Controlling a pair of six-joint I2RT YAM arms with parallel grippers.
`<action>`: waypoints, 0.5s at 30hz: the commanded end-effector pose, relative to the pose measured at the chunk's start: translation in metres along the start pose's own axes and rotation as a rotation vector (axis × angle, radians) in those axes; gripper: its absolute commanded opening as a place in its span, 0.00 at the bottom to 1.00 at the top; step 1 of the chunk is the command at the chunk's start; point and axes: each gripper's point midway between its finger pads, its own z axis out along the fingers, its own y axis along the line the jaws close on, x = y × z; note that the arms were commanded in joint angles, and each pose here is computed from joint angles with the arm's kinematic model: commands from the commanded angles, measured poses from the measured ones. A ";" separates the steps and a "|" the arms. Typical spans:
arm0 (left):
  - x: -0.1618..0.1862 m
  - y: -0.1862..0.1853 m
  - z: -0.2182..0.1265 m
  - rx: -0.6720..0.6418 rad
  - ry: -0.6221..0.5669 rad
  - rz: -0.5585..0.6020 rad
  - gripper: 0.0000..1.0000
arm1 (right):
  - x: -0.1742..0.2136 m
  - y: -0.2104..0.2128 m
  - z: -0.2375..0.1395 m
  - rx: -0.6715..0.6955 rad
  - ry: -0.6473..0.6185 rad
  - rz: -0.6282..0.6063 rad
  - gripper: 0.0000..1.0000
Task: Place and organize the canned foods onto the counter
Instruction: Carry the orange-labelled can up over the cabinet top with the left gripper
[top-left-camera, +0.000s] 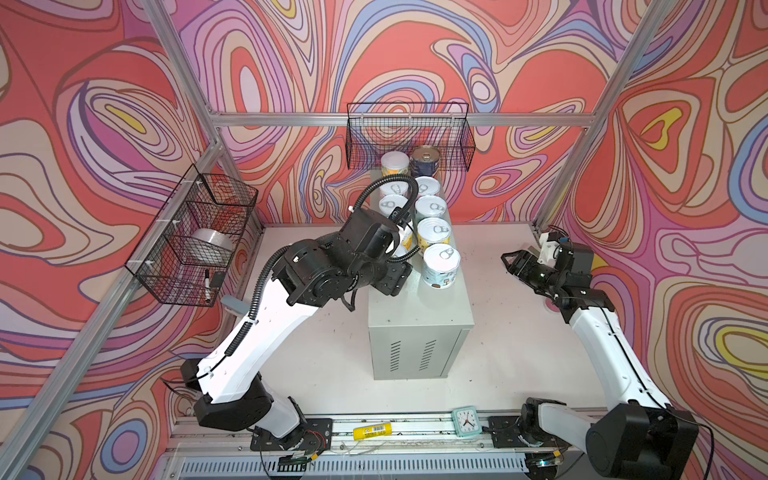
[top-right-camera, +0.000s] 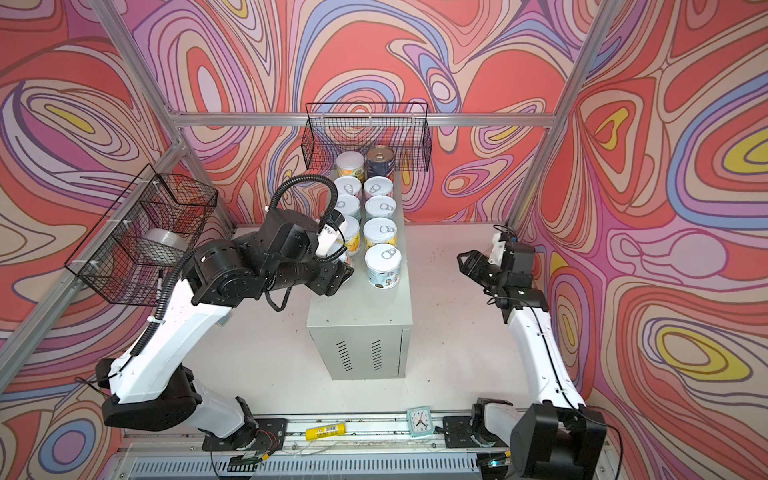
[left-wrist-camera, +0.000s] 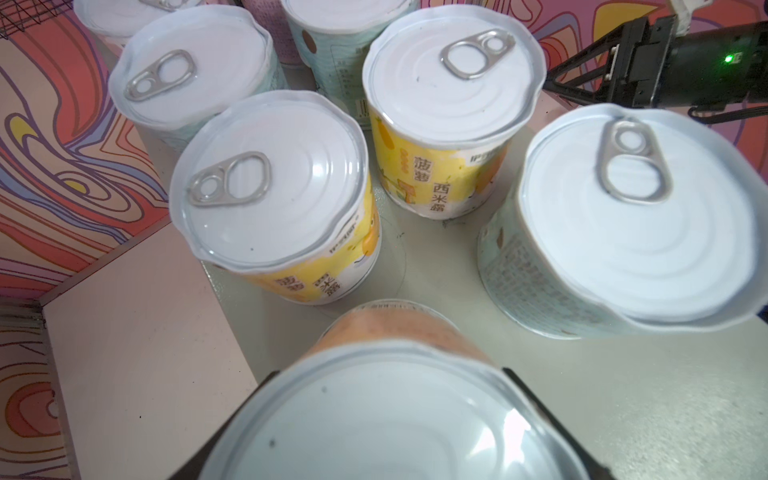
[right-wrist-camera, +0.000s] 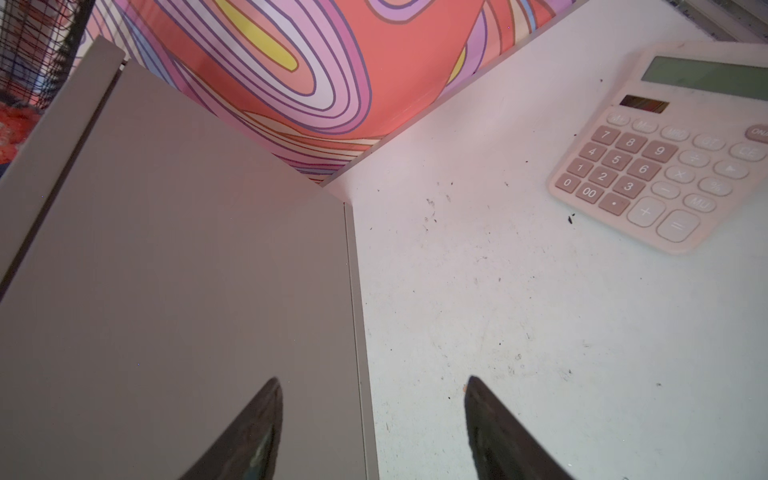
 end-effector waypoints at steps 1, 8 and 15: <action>-0.017 -0.006 -0.002 0.027 -0.068 0.002 0.00 | 0.008 0.010 -0.003 -0.056 0.022 -0.013 0.71; -0.019 -0.015 0.005 0.064 -0.065 0.006 0.00 | 0.012 0.010 -0.005 -0.064 0.029 -0.017 0.70; -0.018 -0.008 0.015 0.006 -0.038 0.007 0.07 | 0.013 0.011 -0.005 -0.075 0.029 -0.016 0.68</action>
